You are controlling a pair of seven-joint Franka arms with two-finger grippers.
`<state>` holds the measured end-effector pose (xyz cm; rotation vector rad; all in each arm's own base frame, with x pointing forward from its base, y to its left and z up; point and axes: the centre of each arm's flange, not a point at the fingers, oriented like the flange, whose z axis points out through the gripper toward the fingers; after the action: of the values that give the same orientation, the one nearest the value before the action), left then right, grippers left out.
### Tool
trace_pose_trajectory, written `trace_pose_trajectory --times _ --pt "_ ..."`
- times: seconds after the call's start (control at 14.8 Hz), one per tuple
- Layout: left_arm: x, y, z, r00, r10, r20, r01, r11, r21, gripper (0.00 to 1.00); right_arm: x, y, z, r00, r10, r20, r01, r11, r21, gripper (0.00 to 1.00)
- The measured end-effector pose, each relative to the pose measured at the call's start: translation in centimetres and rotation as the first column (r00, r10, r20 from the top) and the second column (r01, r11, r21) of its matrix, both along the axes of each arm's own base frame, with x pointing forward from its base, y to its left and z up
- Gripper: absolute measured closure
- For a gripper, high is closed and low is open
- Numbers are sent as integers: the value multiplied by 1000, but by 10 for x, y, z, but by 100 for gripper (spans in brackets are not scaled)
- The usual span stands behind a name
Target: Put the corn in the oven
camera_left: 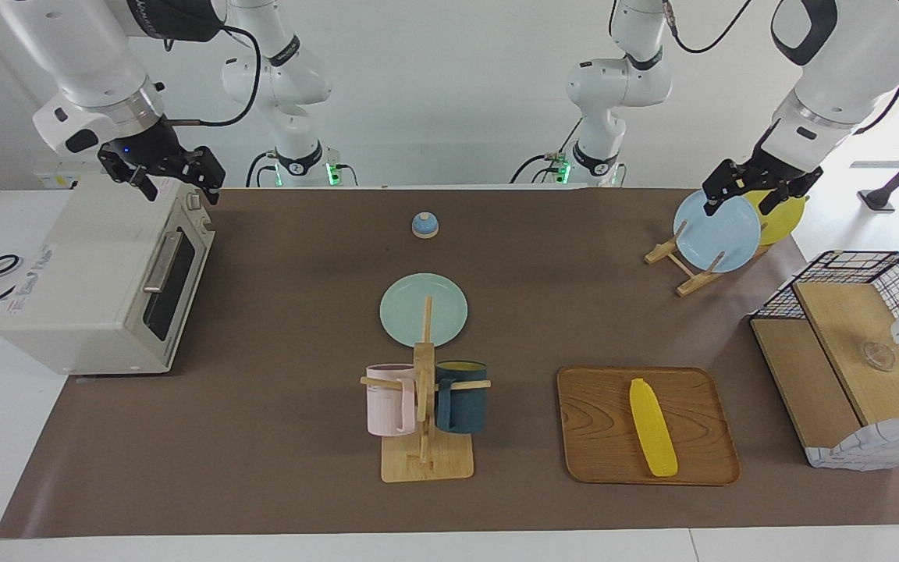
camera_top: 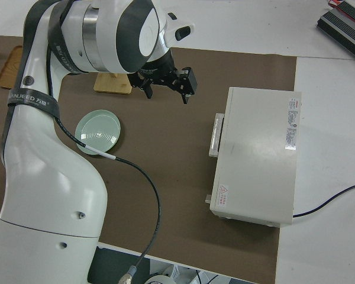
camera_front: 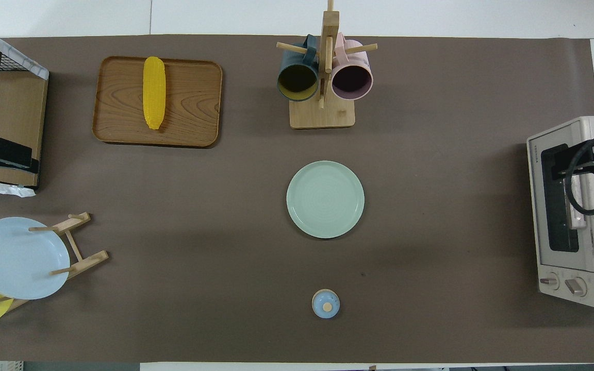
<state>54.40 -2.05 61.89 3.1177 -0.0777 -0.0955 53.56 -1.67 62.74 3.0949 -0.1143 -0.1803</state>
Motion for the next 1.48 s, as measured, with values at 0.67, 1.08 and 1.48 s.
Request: trace_pose_trajectory --times 0.67,1.08,1.48 --pt "1 0 0 1000 1 5 -1 1000 0 0 0 -3 -15 1000 22 1 -22 1000 3 18" --pt "1 0 0 1000 1 7 -1 1000 0 0 -36 -98 -95 998 43 37 -44 999 21 79" --pt "8 -1 2 998 0 63 0 1000 -2 0 -43 -88 -107 997 2 75 -3 1000 9 99"
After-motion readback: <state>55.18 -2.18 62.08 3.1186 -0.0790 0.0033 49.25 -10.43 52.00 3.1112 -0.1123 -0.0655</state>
